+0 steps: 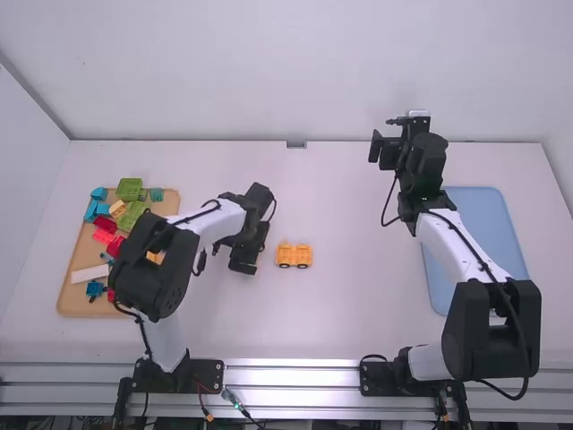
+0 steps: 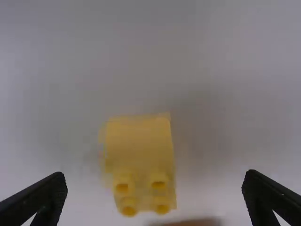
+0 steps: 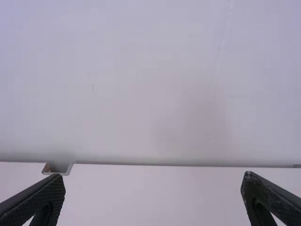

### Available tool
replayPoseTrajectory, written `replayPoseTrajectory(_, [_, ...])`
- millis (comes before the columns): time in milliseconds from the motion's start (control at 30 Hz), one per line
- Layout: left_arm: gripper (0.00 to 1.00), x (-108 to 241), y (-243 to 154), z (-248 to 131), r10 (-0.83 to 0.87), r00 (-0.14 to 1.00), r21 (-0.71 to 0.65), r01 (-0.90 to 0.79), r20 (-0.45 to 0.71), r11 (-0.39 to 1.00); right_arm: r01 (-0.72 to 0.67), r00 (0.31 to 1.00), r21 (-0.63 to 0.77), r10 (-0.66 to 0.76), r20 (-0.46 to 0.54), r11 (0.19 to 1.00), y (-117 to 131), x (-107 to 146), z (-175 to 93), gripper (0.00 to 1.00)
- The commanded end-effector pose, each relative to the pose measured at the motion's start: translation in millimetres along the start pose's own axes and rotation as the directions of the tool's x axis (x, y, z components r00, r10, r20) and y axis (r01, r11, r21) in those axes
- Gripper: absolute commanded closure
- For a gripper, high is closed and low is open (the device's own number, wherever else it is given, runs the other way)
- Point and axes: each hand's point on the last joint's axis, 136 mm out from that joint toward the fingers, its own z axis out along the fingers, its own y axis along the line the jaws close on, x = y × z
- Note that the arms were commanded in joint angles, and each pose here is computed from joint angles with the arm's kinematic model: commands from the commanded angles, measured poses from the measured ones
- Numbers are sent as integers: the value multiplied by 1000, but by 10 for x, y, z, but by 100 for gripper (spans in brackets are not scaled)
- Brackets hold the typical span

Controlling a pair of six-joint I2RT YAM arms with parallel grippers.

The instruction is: Assemble lego blocks to make yellow taxi

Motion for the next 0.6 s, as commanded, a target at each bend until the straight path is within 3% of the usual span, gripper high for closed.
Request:
replayPoseTrajectory(0, [1,-26,-141,-173,87,996,11,-87,4,996,-4,1000,-2,4,25,1000,7,-128,26,1])
replayPoseTrajectory(167, [1,-6,-432,-716,454,891,58,-453,-3,890,-4,1000,-2,4,25,1000,8,-128,26,1])
replayPoseTrajectory(200, [0,26,-544,-878,617,787,92,-616,15,783,-4,1000,-2,4,25,1000,7,-128,26,1])
replayPoseTrajectory(267, [1,29,-662,-1043,767,638,109,-769,66,630,-4,1000,-2,4,25,1000,7,-128,26,1])
replayPoseTrajectory(333, [1,64,-771,-1263,942,304,84,-952,142,295,-4,1000,-1,4,26,1000,4,-129,26,1])
replayPoseTrajectory(367, [0,49,-767,-1284,958,246,67,-969,147,239,-4,1000,-1,4,25,1000,4,-128,26,1])
replayPoseTrajectory(400, [1,14,-742,-1357,989,19,11,-1000,149,18,-3,1000,-1,3,25,1000,4,-128,26,1])
replayPoseTrajectory(467, [1,-26,-739,-1420,967,-211,-43,-977,143,-207,-4,1000,-1,4,26,1000,4,-130,26,1])
replayPoseTrajectory(567, [1,-140,-741,-1436,882,-460,-141,-884,100,-445,-3,1000,-1,3,26,1000,4,-130,26,1])
